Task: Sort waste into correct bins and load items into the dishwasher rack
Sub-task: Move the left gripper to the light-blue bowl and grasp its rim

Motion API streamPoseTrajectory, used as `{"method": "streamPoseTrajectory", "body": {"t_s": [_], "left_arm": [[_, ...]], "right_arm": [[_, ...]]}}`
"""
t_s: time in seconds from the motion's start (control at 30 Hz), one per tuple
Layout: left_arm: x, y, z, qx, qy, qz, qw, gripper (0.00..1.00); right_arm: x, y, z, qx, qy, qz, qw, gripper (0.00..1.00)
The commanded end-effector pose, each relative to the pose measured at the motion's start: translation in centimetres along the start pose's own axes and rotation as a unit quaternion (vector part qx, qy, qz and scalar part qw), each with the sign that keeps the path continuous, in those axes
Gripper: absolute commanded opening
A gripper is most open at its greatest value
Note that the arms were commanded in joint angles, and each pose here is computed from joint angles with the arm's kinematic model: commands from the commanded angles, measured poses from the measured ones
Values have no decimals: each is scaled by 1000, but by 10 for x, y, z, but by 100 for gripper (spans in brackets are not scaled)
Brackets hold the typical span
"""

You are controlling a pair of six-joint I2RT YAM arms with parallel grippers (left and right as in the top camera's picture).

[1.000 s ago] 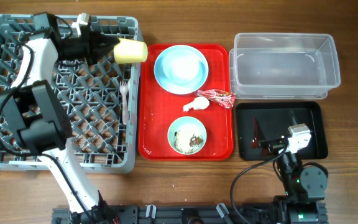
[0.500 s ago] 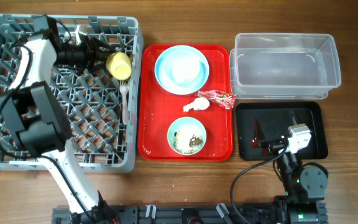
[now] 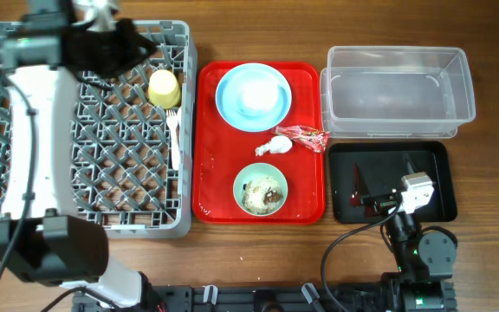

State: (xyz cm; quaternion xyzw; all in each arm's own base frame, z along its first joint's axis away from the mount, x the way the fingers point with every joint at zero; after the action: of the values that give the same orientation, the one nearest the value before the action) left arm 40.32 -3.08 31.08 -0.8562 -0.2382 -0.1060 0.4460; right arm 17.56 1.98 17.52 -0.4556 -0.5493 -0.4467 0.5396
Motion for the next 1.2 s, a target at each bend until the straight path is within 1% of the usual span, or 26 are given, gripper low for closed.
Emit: {"method": "streamPoseTrajectory", "body": {"t_s": [0.0,0.07,0.1,0.13,0.17,0.2,0.23,0.27,0.43,0.5,0.67,0.8,1.0,1.13,1.17], "left_arm": [[-28,35,-41,133,85,-7,987,12],[-53,63,-73,142,127,9,982,29],[-63,77,-85,135,145,21,980,34],[-72,90,-95,127,159,31,979,37],[-83,110,-105,118,177,44,976,36],[-92,128,-112,114,189,51,974,33],[-96,142,-115,116,197,53,972,29],[-104,166,-114,132,210,56,967,28],[-129,224,-103,149,225,90,959,29],[-135,240,-98,152,227,98,957,29],[-141,259,-91,154,225,103,957,28],[-146,269,-95,146,231,98,957,28],[-149,279,-91,147,232,101,956,25],[-154,285,-85,153,231,110,954,18],[-153,285,-86,151,232,107,955,12]], "right_arm": [[2,0,-1,-4,1,-6,1000,100],[2,0,-1,-4,1,-6,1000,100],[2,0,-1,-4,1,-6,1000,100],[2,0,-1,-4,1,-6,1000,100],[1,0,-1,-4,1,-5,1000,100],[2,0,-1,-4,1,-6,1000,100],[1,0,-1,-4,1,-5,1000,100],[2,0,-1,-4,1,-6,1000,100],[2,0,-1,-4,1,-6,1000,100],[2,0,-1,-4,1,-6,1000,100],[1,0,-1,-4,1,-5,1000,100],[1,0,-1,-4,1,-5,1000,100],[1,0,-1,-4,1,-5,1000,99],[2,0,-1,-4,1,-6,1000,100],[1,0,-1,-4,1,-5,1000,100]]}}
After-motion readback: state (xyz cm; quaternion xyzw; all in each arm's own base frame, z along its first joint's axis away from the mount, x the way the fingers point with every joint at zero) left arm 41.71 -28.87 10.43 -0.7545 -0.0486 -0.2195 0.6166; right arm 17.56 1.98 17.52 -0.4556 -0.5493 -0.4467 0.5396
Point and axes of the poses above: each gripper's point midway between its finger pads, its own y axis out along the fingers, its own z axis along the line the jaws close on, x = y × z, the point moved 7 cm from there along -y, back along the fingers, and after that the axes turned 1 degree about -y, right-handed, at the moved point
